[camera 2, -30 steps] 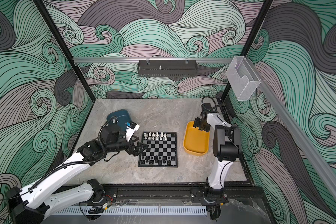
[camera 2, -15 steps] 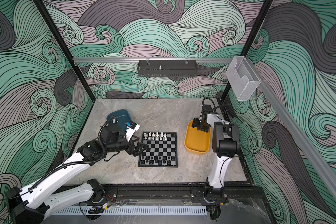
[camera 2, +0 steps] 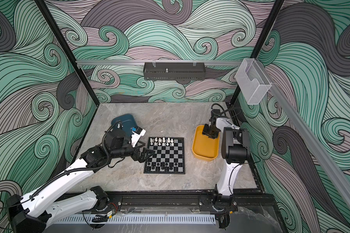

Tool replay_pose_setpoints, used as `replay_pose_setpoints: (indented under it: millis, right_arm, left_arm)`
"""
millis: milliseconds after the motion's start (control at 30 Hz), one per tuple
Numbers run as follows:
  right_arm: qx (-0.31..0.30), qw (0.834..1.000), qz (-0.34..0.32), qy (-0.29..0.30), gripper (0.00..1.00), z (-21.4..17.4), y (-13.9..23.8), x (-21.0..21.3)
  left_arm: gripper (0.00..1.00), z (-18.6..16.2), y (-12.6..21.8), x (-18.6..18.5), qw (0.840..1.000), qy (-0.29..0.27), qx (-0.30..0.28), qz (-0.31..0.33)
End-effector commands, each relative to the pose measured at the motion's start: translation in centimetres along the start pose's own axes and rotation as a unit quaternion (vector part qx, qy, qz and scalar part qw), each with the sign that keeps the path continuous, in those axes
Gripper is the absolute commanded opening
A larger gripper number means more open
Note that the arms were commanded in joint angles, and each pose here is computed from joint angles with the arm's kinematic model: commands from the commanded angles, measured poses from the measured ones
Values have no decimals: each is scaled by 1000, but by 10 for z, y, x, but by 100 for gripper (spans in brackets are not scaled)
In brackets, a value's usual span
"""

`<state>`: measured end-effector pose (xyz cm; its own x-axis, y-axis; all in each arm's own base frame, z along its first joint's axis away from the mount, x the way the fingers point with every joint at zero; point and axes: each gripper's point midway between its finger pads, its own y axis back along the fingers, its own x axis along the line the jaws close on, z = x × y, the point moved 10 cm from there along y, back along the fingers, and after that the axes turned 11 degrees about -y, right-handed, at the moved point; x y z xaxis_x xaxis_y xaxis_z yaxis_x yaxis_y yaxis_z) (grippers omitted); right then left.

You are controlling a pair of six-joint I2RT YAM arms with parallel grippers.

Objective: Set up the chess pieces on the board

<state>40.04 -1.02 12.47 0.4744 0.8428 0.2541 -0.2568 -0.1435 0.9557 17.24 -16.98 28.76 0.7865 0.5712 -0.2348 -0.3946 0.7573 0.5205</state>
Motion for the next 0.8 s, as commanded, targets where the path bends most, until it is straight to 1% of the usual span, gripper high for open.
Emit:
replay_pose_setpoints:
  millis: [0, 167, 267, 333, 433, 533, 600, 700, 767]
  right_arm:
    - [-6, 1000, -14, -10, 50, 2, 5, 2]
    - [-35, 999, 7, 13, 52, 10, 14, 10]
    - [-32, 998, 44, 35, 59, 14, 8, 17]
    - [-30, 997, 59, 40, 61, 16, 4, 20]
    - [-43, 997, 56, 32, 63, 18, -3, 18]
    - [-34, 999, 29, 16, 59, 21, -10, 16]
    - [-43, 999, 11, 12, 57, 21, -12, 14]
    - [-48, 999, 13, 19, 55, 22, -14, 17]
    - [-43, 998, 34, 37, 54, 20, -17, 21]
  left_arm:
    - [99, 3, 3, -1, 1000, -6, -11, -4]
    - [99, 3, 3, -1, 1000, -5, -11, -6]
    - [98, 3, 2, -1, 1000, -5, -10, -7]
    - [98, 3, 2, -1, 1000, -5, -11, -7]
    - [98, 3, 2, -1, 1000, -4, -9, -7]
    - [99, 2, 2, -1, 1000, -4, -8, -7]
    - [98, 2, 2, -1, 1000, -4, -8, -8]
    - [99, 2, 2, -1, 1000, -3, -9, -9]
    - [99, 2, 2, -1, 1000, -4, -10, -10]
